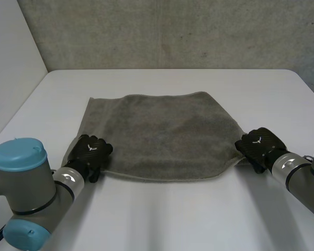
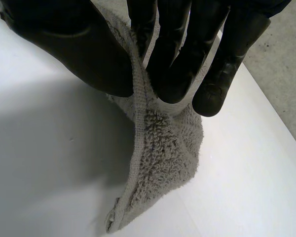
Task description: Fold the towel.
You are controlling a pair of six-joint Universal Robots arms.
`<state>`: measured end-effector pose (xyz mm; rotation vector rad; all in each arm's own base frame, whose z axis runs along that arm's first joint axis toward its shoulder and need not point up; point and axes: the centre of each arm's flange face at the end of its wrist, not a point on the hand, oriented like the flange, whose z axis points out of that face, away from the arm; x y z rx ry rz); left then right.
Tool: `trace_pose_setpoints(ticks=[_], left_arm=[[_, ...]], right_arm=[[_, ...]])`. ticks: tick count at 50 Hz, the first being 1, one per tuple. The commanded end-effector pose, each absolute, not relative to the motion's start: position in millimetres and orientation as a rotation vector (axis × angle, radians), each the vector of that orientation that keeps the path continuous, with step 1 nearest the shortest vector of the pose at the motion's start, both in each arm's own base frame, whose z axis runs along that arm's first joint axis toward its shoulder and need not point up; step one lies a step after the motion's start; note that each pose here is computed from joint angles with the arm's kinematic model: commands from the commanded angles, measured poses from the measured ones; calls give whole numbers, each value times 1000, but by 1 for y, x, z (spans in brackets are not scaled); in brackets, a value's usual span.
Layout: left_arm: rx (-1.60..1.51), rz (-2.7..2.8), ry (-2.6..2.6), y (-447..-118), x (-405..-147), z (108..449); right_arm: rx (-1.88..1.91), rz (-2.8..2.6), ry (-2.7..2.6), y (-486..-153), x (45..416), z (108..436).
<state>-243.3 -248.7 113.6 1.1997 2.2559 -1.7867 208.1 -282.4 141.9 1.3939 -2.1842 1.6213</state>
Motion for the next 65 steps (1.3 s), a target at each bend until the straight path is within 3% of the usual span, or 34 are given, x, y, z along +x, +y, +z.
trace_pose_setpoints(ticks=[1, 7, 12, 14, 15, 17, 20, 23, 30, 40, 47, 52, 54, 59, 63, 65], left_arm=[[1204, -1768, 2246, -252, -243, 109], [1158, -1795, 2216, -261, -238, 117], [1093, -1891, 2130, -271, -235, 149], [1028, -2038, 2008, -270, -235, 192], [1028, -2039, 2007, -270, -235, 192], [967, -2183, 1870, -268, -234, 236], [932, -2249, 1796, -266, -233, 258], [831, -2416, 1634, -260, -231, 314], [795, -2397, 1659, -274, -225, 331], [903, -2176, 1914, -341, -242, 260], [945, -2164, 1843, -381, -255, 244], [869, -2287, 1621, -411, -263, 273], [723, -2461, 1445, -420, -265, 306], [459, -2682, 1304, -413, -253, 356], [458, -2693, 1411, -404, -248, 353], [568, -2631, 1573, -394, -250, 328]], right_arm=[[1379, 1630, -2181, -285, 207, 144], [1344, 1658, -2144, -290, 204, 157], [1296, 1780, -2016, -292, 205, 202], [1252, 1895, -1916, -290, 207, 246], [1252, 1896, -1916, -290, 207, 246], [1182, 2012, -1827, -288, 207, 293], [1154, 2061, -1787, -286, 207, 315], [1144, 2097, -1742, -278, 204, 360], [1250, 1943, -1893, -284, 204, 357], [1388, 1751, -1931, -323, 224, 309], [1374, 1837, -1817, -359, 251, 297], [1181, 2119, -1448, -393, 268, 326], [965, 2287, -1158, -406, 270, 356], [846, 2376, -967, -393, 265, 386], [900, 2340, -1050, -387, 264, 377], [1025, 2243, -1241, -381, 261, 348]])
